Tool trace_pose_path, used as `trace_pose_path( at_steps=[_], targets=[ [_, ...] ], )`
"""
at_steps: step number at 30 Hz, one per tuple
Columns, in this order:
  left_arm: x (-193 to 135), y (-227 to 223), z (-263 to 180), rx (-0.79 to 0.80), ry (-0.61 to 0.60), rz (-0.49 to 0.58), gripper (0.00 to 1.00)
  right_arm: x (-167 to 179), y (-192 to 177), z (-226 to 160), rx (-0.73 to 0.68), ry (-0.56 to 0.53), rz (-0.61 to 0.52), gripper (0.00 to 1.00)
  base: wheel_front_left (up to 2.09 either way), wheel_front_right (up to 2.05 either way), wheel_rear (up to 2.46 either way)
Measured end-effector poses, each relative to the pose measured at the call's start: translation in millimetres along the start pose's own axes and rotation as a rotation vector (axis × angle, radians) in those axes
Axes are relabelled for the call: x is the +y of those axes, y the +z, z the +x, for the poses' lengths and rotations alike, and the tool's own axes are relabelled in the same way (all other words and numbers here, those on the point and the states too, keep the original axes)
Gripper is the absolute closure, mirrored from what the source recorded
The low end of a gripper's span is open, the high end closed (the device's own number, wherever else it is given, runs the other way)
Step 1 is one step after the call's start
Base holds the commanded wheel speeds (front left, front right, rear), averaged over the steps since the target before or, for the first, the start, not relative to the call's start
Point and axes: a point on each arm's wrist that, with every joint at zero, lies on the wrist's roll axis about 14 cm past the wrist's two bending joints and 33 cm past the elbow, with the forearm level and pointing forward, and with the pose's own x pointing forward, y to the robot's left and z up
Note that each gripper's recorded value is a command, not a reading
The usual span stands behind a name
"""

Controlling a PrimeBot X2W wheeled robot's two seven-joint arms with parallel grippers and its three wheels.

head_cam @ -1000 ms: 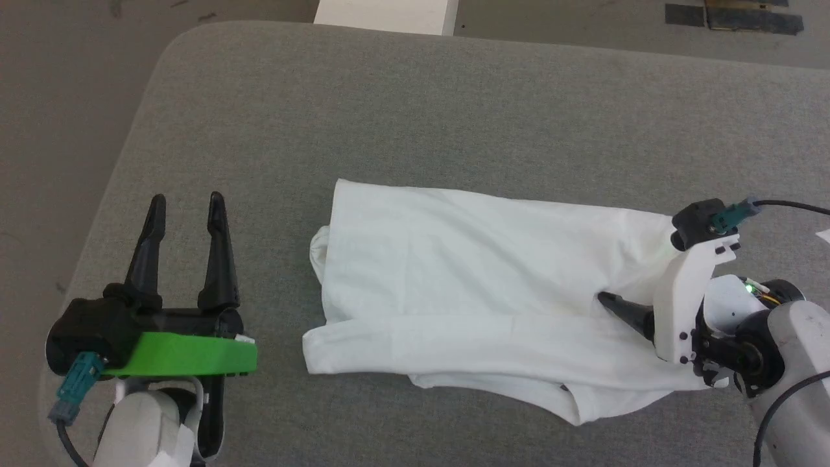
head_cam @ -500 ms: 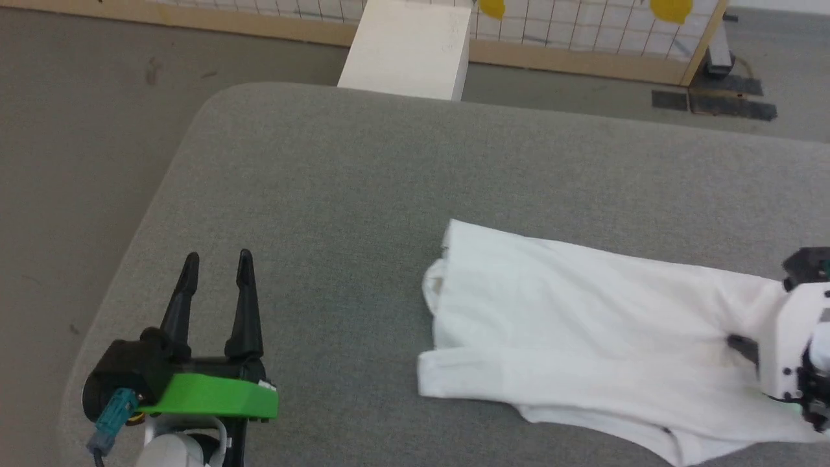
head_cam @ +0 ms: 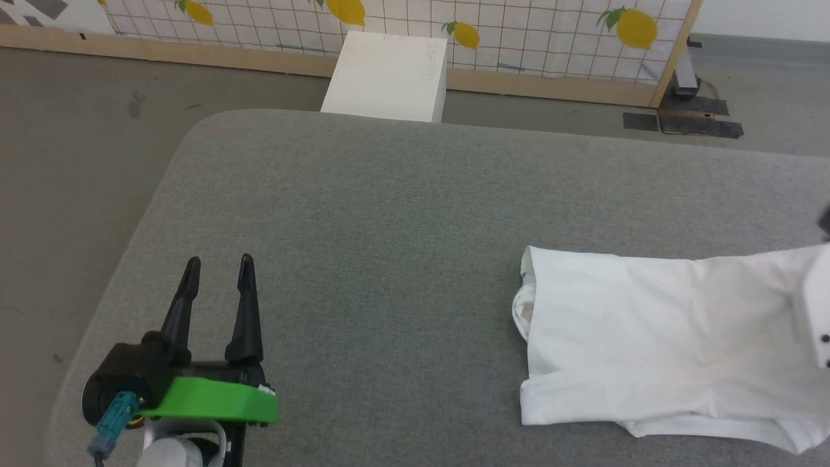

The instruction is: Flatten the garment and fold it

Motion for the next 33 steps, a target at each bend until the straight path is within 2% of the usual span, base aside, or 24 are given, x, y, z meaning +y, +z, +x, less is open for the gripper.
trace_pose_path(
  at_steps=[7, 12, 15, 21, 25, 26, 27, 33],
  targets=[
    [2, -3, -7, 0.014, 0.003, 0.021, 0.00, 76, 46, -36, -0.061, 0.176, -0.202, 1.00, 0.00, 0.00, 0.00],
    [4, -5, -10, 0.024, 0.009, 0.023, 0.00, 128, 55, -32, -0.060, 0.279, -0.307, 1.00, 0.00, 0.00, 0.00],
    [6, -7, -12, 0.035, 0.014, 0.025, 0.00, 154, 52, -16, -0.030, 0.334, -0.323, 1.00, 0.00, 0.00, 0.00],
    [14, -15, -18, 0.065, 0.039, 0.035, 0.00, 183, 36, 26, 0.050, 0.360, -0.319, 1.00, 0.00, 0.00, 0.00],
    [22, -20, -23, 0.087, 0.063, 0.043, 0.00, 205, 32, 47, 0.046, 0.390, -0.299, 1.00, 0.00, 0.00, 0.00],
    [23, -21, -23, 0.091, 0.068, 0.045, 0.00, 211, 32, 49, 0.038, 0.401, -0.296, 0.93, 0.00, 0.00, 0.00],
    [24, -22, -24, 0.096, 0.072, 0.046, 0.00, 217, 32, 52, 0.027, 0.413, -0.295, 0.00, 0.00, 0.00, 0.00],
    [25, -23, -25, 0.101, 0.073, 0.044, 0.00, 238, 57, 44, -0.082, 0.469, -0.280, 0.00, 0.00, 0.00, 0.00]
  ],
)
